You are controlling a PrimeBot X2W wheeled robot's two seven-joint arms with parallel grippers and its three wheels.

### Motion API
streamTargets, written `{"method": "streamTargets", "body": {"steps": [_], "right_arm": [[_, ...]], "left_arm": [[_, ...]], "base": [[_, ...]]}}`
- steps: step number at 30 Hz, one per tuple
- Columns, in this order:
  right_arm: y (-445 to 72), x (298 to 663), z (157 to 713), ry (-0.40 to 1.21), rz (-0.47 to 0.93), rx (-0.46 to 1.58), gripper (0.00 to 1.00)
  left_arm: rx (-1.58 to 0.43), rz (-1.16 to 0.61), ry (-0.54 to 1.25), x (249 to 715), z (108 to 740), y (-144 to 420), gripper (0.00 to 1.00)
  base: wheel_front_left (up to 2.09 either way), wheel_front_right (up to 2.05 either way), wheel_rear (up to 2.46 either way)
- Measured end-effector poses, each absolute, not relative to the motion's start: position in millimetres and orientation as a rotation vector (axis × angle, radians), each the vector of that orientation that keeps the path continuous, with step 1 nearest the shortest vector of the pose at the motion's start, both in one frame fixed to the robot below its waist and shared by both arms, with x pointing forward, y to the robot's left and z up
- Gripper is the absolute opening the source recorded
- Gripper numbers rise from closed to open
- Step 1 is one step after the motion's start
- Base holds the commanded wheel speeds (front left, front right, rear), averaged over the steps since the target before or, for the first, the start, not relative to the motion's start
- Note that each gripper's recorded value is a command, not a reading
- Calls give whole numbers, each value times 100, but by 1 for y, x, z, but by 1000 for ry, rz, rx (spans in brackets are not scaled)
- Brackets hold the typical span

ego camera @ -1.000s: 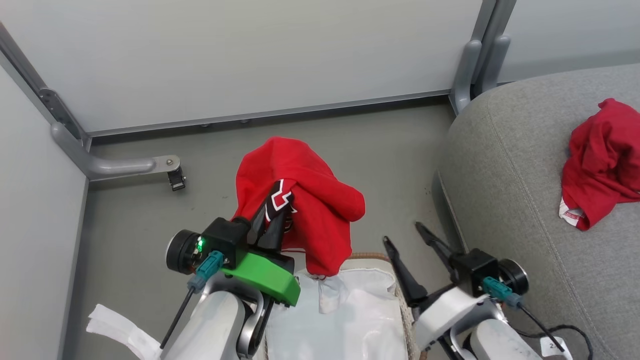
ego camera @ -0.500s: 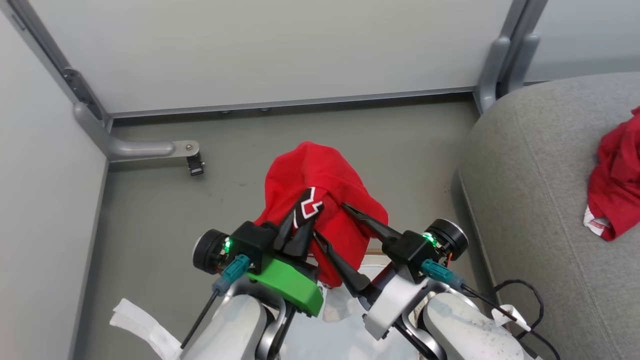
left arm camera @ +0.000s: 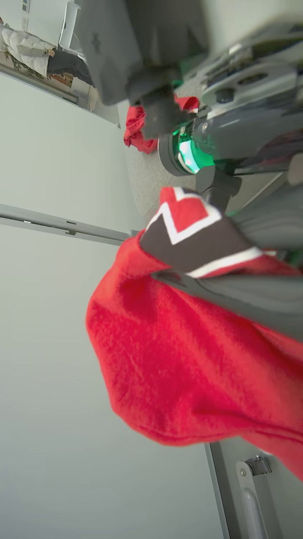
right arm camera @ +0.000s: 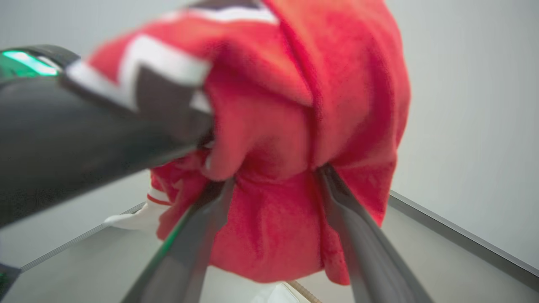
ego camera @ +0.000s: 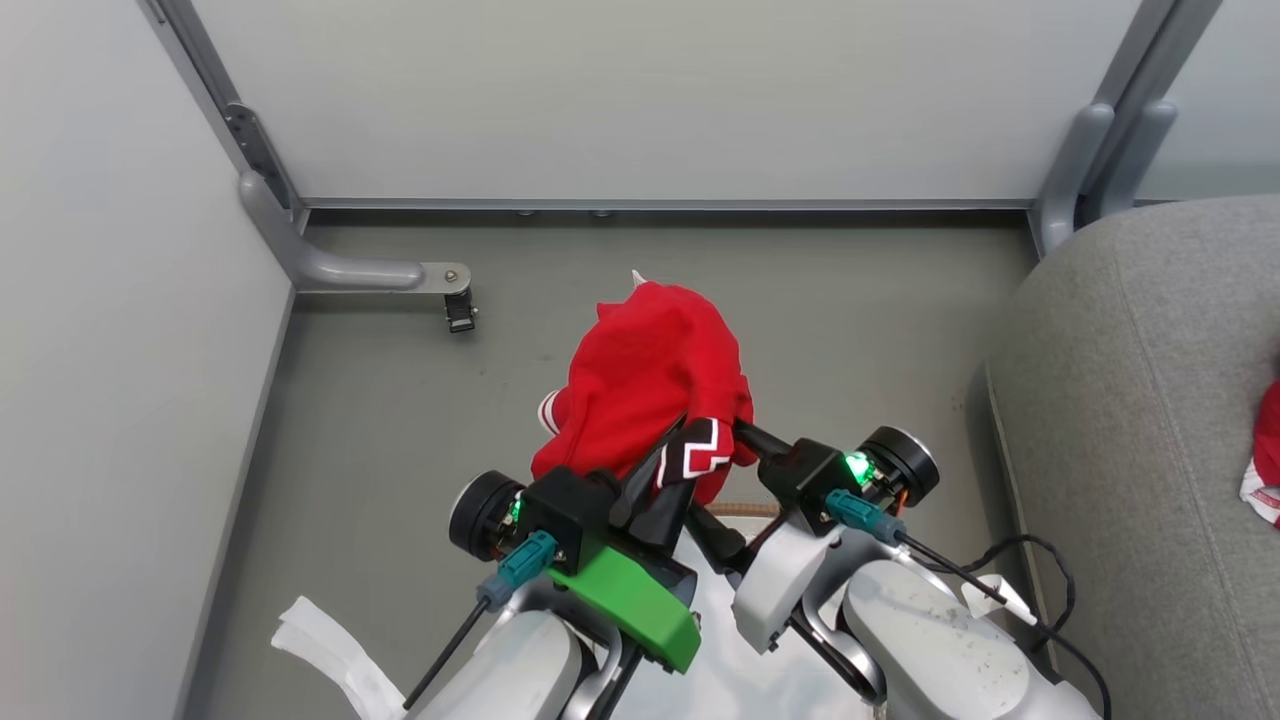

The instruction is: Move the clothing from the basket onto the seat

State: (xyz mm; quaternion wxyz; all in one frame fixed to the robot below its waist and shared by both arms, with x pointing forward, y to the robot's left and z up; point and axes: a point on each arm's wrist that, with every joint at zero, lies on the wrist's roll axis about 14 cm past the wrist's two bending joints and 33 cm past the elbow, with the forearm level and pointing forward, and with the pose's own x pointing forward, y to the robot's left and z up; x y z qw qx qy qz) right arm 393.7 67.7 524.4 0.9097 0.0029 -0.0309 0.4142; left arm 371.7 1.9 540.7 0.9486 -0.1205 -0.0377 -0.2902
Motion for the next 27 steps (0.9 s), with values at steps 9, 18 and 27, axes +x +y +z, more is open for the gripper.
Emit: {"method": "streamTargets", "body": {"steps": [9, 18, 27], "right_arm": [[81, 391, 533, -93, 891, -8, 100], [85, 393, 539, -112, 901, 6, 0], [65, 404, 541, -109, 827, 41, 0]], "left_arm": [[-258, -592, -75, 365, 542, 4, 0], [-284, -587, -62, 365, 540, 4, 0], [-280, -580, -70, 369, 541, 5, 45]], "base": [[0, 0, 0], [0, 0, 0], [0, 0, 0]]}}
